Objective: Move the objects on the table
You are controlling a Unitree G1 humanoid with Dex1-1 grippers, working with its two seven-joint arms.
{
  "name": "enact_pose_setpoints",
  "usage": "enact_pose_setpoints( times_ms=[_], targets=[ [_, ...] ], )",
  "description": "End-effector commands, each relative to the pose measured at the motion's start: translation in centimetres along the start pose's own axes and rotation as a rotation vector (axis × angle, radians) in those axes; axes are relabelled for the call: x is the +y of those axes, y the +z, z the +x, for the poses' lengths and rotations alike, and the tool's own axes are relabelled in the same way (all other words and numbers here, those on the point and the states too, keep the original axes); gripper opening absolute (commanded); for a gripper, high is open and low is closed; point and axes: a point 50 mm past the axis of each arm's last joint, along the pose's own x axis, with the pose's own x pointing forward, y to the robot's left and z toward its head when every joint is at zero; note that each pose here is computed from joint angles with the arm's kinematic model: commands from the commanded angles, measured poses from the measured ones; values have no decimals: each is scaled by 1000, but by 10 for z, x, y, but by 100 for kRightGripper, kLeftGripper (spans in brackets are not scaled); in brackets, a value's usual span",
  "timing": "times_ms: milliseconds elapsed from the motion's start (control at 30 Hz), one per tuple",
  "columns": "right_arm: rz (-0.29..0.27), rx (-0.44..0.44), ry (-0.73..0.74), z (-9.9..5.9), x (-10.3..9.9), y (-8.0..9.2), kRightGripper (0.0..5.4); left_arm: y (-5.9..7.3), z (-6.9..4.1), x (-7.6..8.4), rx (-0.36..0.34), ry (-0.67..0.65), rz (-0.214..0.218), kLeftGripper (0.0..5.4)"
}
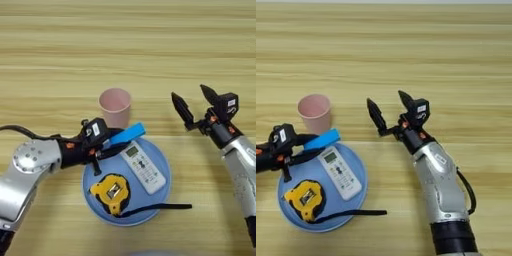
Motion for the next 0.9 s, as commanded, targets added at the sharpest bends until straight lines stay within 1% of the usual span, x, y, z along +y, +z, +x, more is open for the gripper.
enact_pose_setpoints(
  times_ms=[33,67,167,267,367,467,600,733,800,833,900],
  targets=[
    [92,28,98,-4,11,0,540,2,-1,1,2,3,11,134],
    [103,26,110,-5,12,1,540,3,-1,0,1,2,13,134],
    [172,46,197,-9,22,2,540,3,-2,0,1,2,18,134],
    [234,83,243,-12,29,0,540,4,-1,0,0,2,21,134],
    [262,119,246,-12,30,-3,540,4,0,0,3,0,28,134],
    [313,137,249,-10,34,-6,540,5,1,-1,-2,-4,31,134],
    [394,159,220,-4,36,-12,540,7,4,-2,-11,-15,35,134],
    [535,152,192,1,34,-11,540,8,6,-3,-19,-23,40,134],
    [581,170,190,3,34,-13,540,9,6,-3,-21,-25,43,134],
    [583,188,192,3,36,-15,540,10,7,-3,-25,-27,47,134],
    [561,228,207,3,41,-19,540,11,7,-3,-30,-29,50,134]
  ],
)
